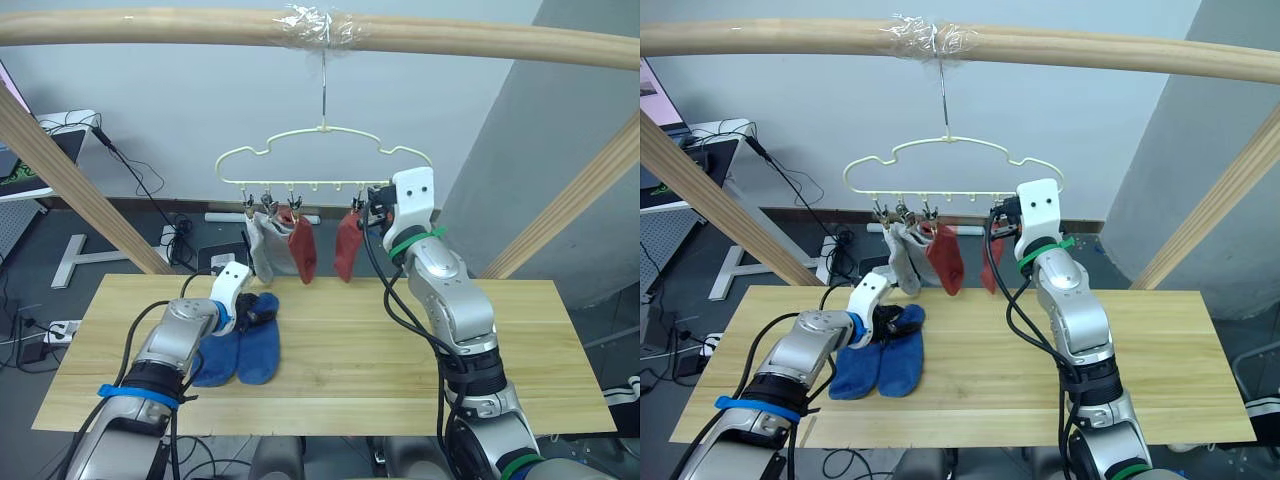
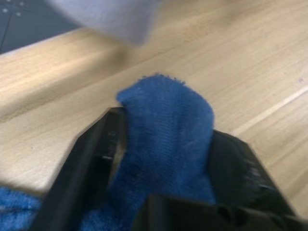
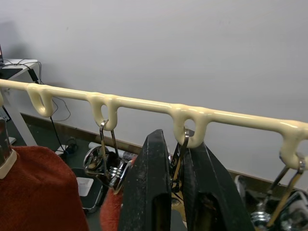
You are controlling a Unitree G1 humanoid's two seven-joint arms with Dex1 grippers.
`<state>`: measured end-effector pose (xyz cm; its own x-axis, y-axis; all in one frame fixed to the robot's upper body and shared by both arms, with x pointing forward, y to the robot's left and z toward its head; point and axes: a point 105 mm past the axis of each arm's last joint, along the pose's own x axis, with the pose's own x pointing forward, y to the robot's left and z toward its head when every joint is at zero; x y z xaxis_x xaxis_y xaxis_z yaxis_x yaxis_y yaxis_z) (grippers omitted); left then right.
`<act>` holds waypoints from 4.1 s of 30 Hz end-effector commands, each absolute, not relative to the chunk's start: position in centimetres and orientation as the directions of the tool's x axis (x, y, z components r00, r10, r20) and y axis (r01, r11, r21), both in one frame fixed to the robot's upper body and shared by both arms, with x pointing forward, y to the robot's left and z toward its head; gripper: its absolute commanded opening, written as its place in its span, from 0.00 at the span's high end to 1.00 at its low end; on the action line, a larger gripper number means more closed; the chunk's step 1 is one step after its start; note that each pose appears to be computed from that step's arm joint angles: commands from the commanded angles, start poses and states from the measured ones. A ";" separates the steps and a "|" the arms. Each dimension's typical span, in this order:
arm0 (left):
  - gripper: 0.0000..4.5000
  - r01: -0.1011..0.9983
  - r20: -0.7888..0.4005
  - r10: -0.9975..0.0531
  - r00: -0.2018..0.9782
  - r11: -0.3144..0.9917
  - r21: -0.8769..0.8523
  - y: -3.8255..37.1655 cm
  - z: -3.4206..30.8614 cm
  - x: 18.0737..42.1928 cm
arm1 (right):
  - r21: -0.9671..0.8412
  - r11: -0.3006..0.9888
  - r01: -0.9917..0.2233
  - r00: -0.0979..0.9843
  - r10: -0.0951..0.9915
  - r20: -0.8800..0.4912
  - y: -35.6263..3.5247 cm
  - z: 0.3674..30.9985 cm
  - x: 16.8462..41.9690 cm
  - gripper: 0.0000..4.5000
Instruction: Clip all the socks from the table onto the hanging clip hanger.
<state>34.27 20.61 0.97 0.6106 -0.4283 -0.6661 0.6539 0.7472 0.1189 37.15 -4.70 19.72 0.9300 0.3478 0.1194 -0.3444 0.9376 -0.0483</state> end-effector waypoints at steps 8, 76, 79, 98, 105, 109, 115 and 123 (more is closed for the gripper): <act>1.00 0.787 -0.553 -0.609 0.568 0.600 0.147 16.7 2.9 33.2 | -0.047 0.934 -0.354 0.916 0.357 0.185 -4.3 21.6 36.7 1.00; 1.00 0.587 0.075 -0.836 0.543 0.442 0.679 2.8 15.3 37.3 | 0.034 0.918 -0.394 0.918 0.391 0.072 -4.1 20.2 36.0 1.00; 1.00 0.580 0.071 -0.827 0.557 0.449 0.680 3.1 15.2 37.6 | 0.035 0.919 -0.393 0.918 0.390 0.067 -4.2 20.1 36.0 1.00; 1.00 0.609 0.011 -0.850 0.527 0.387 0.693 2.9 14.0 37.3 | 0.045 0.917 -0.396 0.917 0.393 0.071 -4.2 20.2 36.0 1.00; 1.00 0.621 0.004 -0.856 0.517 0.379 0.686 2.7 14.0 37.2 | 0.043 0.909 -0.414 0.910 0.413 0.048 -3.8 19.7 35.8 1.00; 1.00 0.651 -0.029 -0.866 0.499 0.352 0.673 2.6 13.2 36.9 | 0.044 0.914 -0.404 0.914 0.401 0.063 -3.9 20.0 35.8 1.00; 1.00 0.656 -0.040 -0.867 0.496 0.345 0.671 2.7 12.8 36.7 | 0.042 0.913 -0.407 0.913 0.404 0.061 -3.9 20.0 35.8 1.00; 1.00 0.610 0.023 -0.849 0.528 0.398 0.686 3.0 14.5 37.5 | 0.034 0.911 -0.410 0.912 0.410 0.029 -4.0 19.2 35.8 1.00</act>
